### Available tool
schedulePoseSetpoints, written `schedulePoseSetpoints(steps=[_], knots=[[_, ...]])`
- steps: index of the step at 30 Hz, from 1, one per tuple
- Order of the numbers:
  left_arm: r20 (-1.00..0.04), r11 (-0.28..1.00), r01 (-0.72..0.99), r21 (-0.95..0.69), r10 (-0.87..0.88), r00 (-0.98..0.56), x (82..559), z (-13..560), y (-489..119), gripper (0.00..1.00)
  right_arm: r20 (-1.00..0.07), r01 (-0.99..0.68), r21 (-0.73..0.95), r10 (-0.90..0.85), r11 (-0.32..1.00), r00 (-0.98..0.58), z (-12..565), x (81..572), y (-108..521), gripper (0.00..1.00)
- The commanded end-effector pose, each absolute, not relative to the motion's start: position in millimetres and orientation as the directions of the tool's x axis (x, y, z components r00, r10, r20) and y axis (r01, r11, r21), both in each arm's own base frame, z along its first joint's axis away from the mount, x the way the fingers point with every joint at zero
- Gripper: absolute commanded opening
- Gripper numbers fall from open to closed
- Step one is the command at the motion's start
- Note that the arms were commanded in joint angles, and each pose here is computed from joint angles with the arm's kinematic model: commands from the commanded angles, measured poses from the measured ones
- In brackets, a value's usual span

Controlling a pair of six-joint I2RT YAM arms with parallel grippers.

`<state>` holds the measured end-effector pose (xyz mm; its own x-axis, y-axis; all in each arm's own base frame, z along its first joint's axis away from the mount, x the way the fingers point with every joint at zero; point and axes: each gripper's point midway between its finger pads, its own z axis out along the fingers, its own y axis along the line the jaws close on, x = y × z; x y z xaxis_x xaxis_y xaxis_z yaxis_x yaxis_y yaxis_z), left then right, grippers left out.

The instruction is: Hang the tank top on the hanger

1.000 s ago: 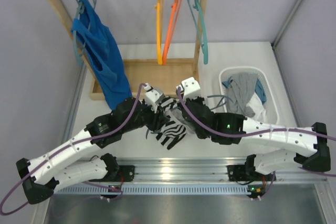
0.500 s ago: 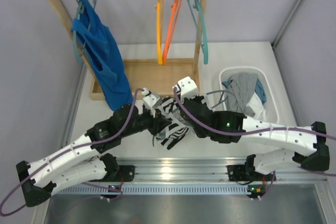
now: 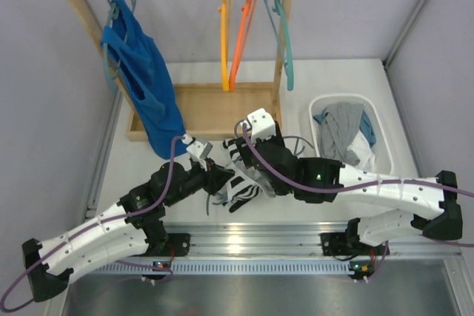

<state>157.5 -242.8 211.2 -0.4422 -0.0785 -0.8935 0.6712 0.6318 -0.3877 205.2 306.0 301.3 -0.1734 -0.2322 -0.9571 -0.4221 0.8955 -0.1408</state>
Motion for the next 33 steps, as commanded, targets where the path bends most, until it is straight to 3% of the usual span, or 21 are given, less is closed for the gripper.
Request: schedulePoseSetpoints(steps=[1, 3, 13, 21, 33], knots=[[-0.899, 0.632, 0.65, -0.422, -0.199, -0.39, 168, 237, -241, 0.0, -0.979, -0.41, -0.077, -0.147, 0.909, -0.141, 331, 206, 313, 0.62], [-0.894, 0.654, 0.62, -0.433, -0.223, -0.389, 171, 235, -235, 0.0, -0.98, -0.407, -0.072, -0.141, 0.911, -0.143, 332, 206, 312, 0.69], [-0.893, 0.759, 0.476, -0.443, -0.326, -0.312, 186, 241, -191, 0.0, -0.986, -0.37, -0.047, -0.103, 0.928, -0.134, 351, 206, 291, 0.78], [-0.939, 0.895, 0.297, -0.332, -0.285, -0.193, 201, 270, -137, 0.0, -0.991, -0.314, -0.015, -0.055, 0.949, -0.121, 370, 205, 262, 0.79], [-0.98, 0.973, 0.131, -0.191, -0.196, 0.021, 221, 356, -97, 0.0, -0.996, -0.278, 0.018, -0.006, 0.96, -0.085, 406, 201, 221, 0.8]])
